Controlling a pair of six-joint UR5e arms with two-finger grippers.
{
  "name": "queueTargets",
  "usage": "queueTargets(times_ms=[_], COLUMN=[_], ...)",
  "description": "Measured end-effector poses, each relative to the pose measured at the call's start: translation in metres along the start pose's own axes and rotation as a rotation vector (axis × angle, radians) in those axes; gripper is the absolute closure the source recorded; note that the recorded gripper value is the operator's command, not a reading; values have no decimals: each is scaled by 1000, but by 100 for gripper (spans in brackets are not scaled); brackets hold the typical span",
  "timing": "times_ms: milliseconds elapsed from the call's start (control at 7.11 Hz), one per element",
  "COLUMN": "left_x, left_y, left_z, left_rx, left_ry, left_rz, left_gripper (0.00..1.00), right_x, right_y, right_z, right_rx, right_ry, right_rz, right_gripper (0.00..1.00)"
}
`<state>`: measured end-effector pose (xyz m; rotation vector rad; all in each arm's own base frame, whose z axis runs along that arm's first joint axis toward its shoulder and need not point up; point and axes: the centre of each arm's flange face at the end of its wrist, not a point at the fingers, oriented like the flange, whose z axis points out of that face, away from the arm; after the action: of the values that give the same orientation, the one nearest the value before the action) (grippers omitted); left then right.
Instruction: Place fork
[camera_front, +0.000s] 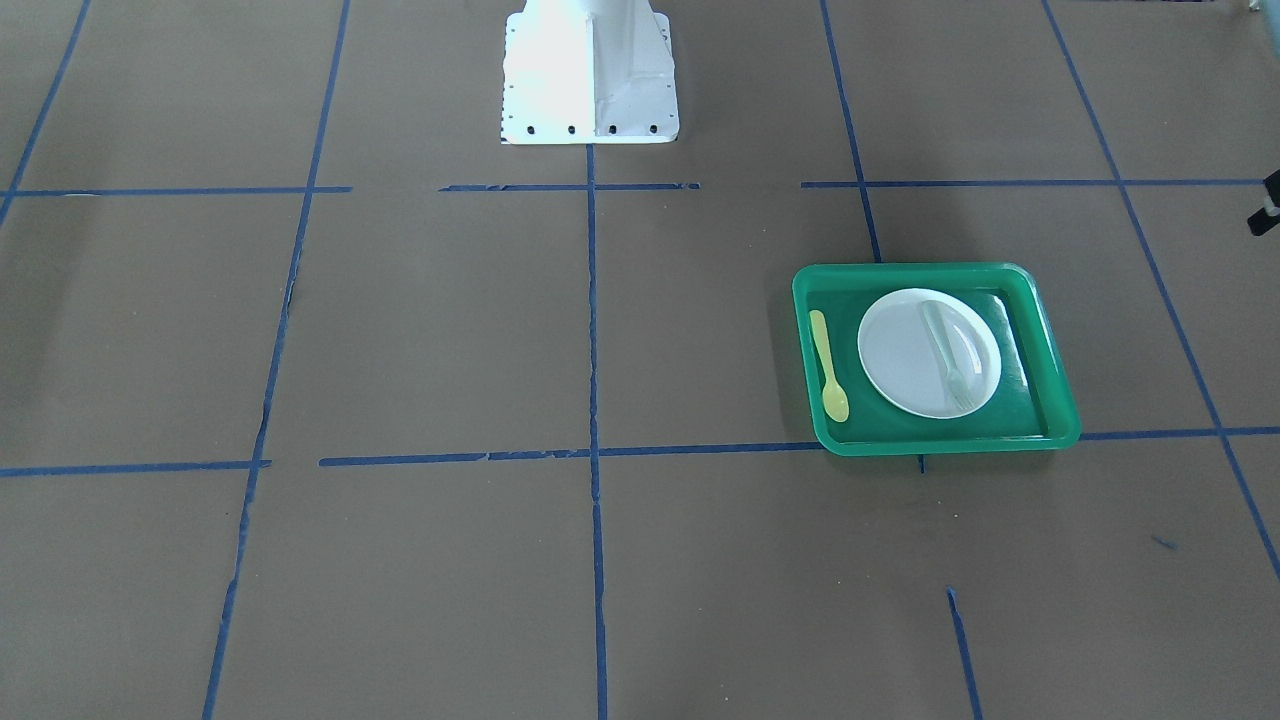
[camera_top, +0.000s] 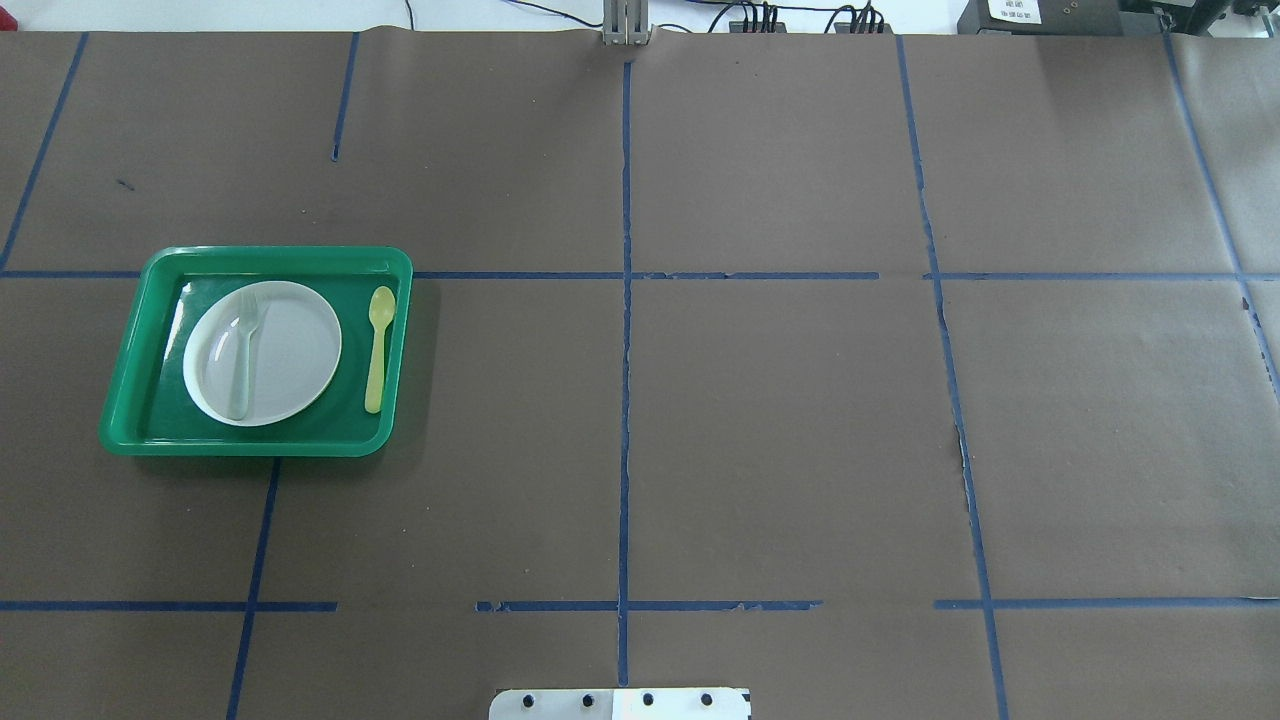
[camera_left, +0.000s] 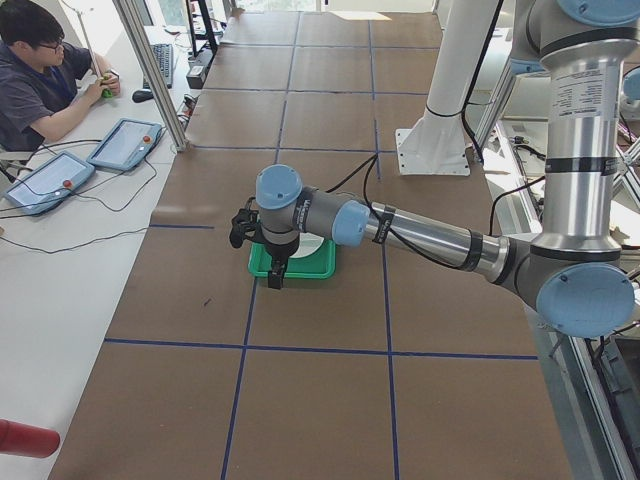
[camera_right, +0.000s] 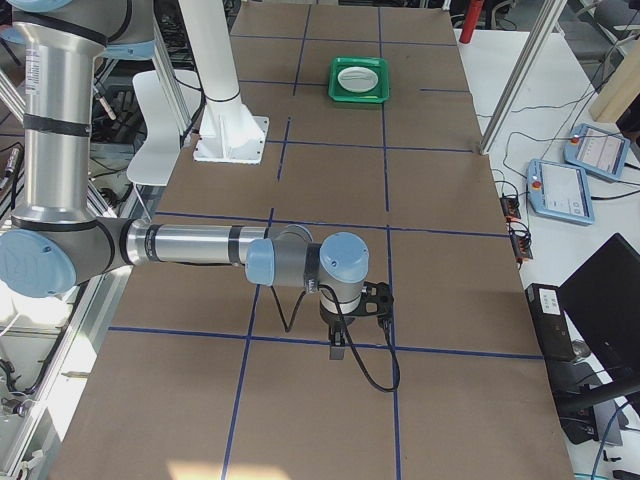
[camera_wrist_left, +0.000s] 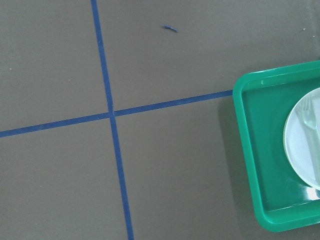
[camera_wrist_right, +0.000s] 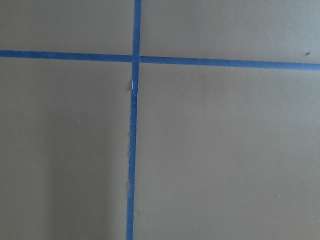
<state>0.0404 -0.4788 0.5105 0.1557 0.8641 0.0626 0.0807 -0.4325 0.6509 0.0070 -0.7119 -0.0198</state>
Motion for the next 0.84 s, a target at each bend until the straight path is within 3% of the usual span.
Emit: queueTargets(times_ms=[422,844], left_x=[90,163], left_y=[4,-6], left_z=[89,169], left_rx=[47,52], left_ry=[2,-16], left_rz=[-99,-166], left_gripper=[0,0], right_x=[0,0], right_y=[0,0], right_z=[0,0], right_rx=[0,0], right_ry=[0,0], right_rz=[0,0], right_gripper=[0,0])
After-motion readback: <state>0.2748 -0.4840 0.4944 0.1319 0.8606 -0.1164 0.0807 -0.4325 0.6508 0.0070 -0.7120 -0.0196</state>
